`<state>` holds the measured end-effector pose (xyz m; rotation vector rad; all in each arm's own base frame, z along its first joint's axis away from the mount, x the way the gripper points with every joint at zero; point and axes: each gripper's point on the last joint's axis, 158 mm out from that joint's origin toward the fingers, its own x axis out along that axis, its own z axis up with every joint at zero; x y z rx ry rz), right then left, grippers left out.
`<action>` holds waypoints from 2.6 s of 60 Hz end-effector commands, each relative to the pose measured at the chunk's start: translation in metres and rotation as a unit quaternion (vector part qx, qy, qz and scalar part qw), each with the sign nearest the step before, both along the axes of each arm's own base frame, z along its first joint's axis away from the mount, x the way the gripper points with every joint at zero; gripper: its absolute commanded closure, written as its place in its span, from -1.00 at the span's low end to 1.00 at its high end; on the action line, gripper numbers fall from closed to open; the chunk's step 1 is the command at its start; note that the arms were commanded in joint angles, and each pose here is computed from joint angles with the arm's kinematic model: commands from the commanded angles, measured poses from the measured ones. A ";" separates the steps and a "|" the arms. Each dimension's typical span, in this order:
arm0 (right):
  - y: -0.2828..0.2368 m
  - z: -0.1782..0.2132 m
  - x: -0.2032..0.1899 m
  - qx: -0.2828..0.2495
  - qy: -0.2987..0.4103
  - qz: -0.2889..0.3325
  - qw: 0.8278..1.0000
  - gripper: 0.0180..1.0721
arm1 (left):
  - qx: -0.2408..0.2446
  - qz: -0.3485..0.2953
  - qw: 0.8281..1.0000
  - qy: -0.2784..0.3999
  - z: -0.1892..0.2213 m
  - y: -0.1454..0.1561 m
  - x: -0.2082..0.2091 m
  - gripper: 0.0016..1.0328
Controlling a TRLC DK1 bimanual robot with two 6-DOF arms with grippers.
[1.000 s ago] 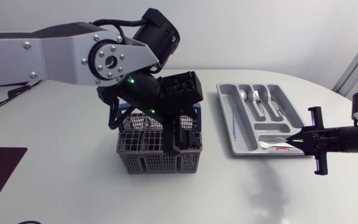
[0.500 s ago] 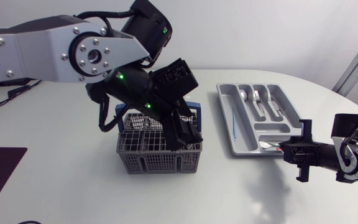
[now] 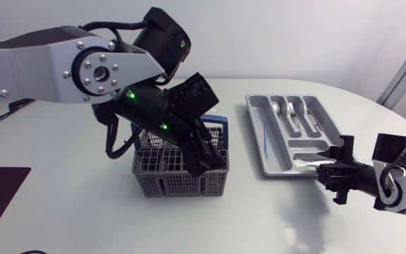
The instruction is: Unload the cutlery basket into the drawer organizer.
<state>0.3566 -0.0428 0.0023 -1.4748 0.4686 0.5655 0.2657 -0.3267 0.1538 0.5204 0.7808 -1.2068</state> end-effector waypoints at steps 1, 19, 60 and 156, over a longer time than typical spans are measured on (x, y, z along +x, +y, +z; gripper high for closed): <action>0.001 -0.004 -0.009 0.007 0.006 -0.009 1.000 -0.88 | 0.003 0.009 1.000 0.012 -0.002 0.003 -0.008 -0.74; -0.013 0.042 0.007 0.044 -0.045 -0.053 0.997 -0.90 | 0.011 0.014 1.000 0.024 -0.006 0.000 -0.010 -0.74; 0.007 0.078 0.017 0.265 0.032 -0.179 0.947 -0.90 | 0.057 0.030 0.992 0.108 -0.013 -0.007 -0.007 0.51; 0.033 0.053 -0.042 0.266 0.044 -0.159 0.950 -0.90 | -0.033 0.214 0.975 0.048 -0.051 0.010 0.027 -0.01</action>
